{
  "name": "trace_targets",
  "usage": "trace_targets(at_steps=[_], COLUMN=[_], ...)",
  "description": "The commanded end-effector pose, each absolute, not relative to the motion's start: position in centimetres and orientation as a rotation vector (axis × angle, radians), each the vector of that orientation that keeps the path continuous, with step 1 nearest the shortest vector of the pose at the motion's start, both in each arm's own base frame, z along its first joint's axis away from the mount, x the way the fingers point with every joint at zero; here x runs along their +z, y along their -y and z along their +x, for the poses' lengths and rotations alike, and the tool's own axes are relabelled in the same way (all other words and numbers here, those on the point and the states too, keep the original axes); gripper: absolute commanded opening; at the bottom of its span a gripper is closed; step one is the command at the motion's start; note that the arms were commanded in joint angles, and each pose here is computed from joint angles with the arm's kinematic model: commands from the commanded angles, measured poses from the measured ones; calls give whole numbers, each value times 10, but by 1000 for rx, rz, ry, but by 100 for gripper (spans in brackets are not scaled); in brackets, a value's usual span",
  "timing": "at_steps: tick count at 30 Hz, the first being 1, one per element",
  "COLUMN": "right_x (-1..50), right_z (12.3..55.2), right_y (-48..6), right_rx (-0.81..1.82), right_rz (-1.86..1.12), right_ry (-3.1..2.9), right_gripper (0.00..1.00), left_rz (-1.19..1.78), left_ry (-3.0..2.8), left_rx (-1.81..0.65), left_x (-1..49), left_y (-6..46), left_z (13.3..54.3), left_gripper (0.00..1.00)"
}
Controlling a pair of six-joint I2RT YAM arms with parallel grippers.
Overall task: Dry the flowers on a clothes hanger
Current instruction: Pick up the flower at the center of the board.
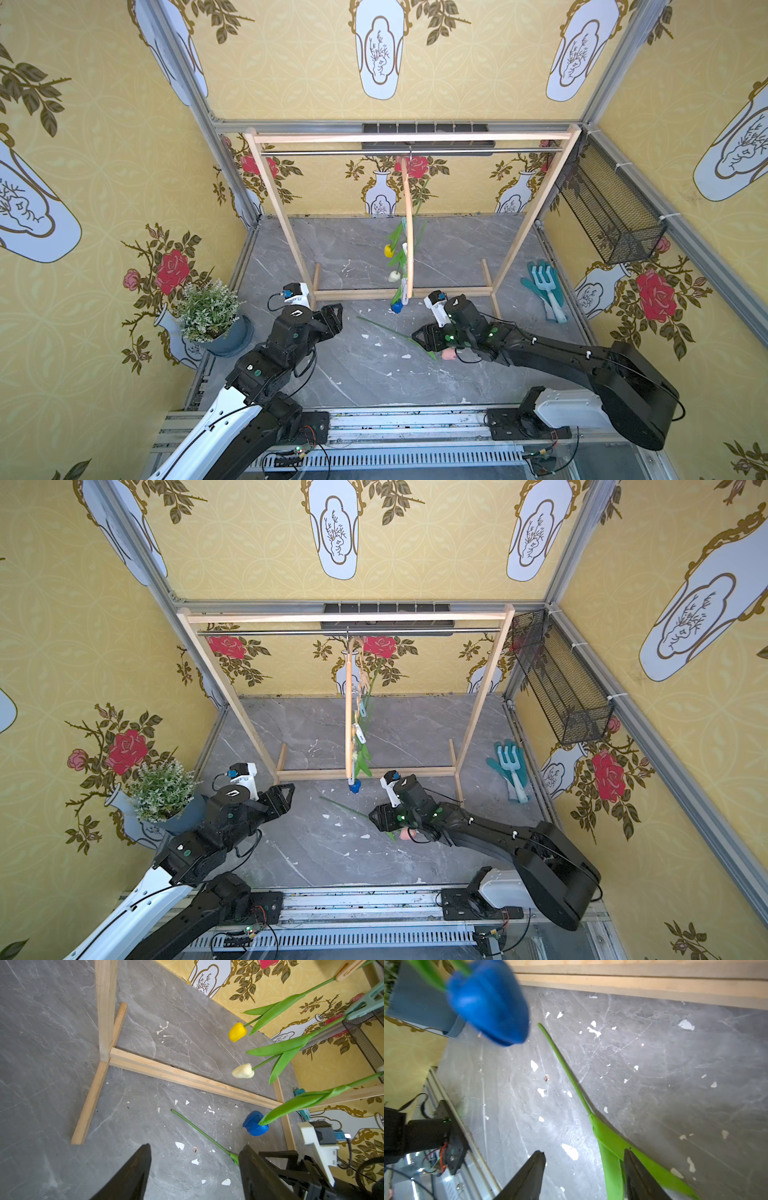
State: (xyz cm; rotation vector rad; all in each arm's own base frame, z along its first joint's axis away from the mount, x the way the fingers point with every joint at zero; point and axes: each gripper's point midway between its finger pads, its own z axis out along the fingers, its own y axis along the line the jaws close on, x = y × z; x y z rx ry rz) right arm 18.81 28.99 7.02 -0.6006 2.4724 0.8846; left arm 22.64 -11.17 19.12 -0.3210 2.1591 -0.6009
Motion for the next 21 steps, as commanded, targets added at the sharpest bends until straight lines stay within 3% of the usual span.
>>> trace_targets(at_steps=[1,14,21], right_x=[69,44,25], right_z=[198,207,208], right_y=[-302,-329,-336], right_rx=[832,680,597], right_rz=[-676,-850,-922], right_ry=[-2415,-2349,-2370], right_gripper=[61,53,38], left_rz=[-336,-369,-362], left_ry=[-2141,-2107,-2115], left_rx=[-618,-671,-671], left_x=[188,176,174], left_y=[112,116,122], left_z=[227,230,238], left_gripper=[69,64,62])
